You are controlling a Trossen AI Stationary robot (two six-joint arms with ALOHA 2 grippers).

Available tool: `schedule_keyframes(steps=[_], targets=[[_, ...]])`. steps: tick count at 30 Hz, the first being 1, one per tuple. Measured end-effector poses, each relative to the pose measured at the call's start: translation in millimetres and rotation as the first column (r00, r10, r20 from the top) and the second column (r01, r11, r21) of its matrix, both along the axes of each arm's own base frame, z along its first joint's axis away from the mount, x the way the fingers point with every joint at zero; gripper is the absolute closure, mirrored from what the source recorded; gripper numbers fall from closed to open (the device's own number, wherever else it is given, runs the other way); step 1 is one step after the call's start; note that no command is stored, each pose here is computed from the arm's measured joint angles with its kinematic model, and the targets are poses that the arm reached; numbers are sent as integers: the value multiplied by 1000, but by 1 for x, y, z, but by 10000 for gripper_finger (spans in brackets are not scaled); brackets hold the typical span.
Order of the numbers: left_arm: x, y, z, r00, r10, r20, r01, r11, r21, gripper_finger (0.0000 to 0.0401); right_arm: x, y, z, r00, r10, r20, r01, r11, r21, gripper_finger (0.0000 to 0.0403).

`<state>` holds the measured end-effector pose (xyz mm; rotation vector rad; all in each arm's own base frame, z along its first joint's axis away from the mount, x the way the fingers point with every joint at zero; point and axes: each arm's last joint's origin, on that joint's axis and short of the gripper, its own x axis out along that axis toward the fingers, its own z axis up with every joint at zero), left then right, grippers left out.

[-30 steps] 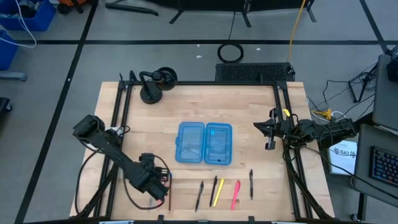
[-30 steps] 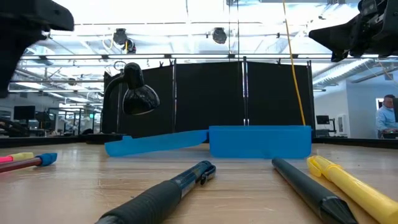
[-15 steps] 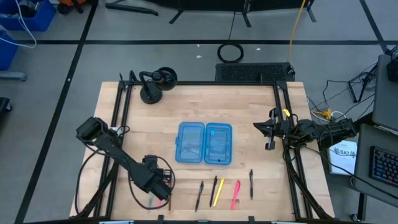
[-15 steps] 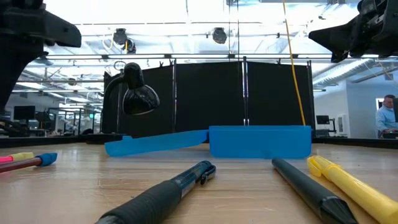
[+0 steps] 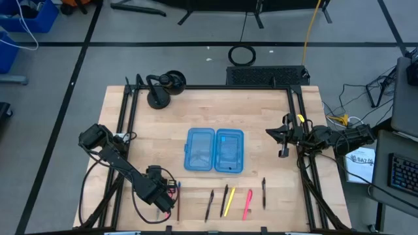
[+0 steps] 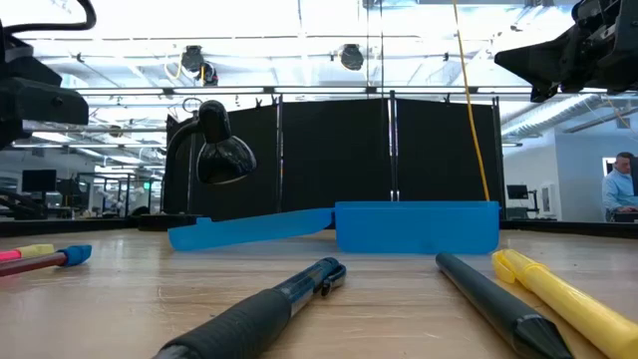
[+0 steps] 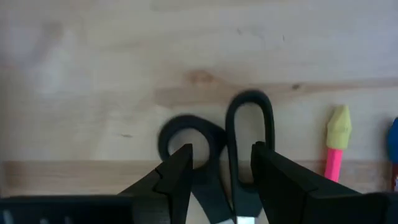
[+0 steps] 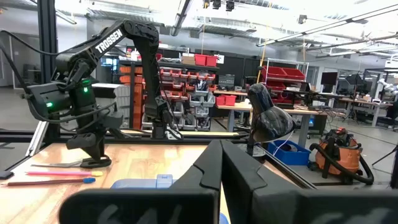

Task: Pick & place school supplies into a supply box
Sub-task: Put the black scissors into the blue supply box

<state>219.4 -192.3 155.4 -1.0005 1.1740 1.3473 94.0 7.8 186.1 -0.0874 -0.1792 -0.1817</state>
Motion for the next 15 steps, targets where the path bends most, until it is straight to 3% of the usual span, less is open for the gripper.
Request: schedule_keyframes(steps=[15], targets=[[-7,6,-33,995,-32,97,41,995,-95,240,0,0,0,1000,0,-4,0,1000,0,403]])
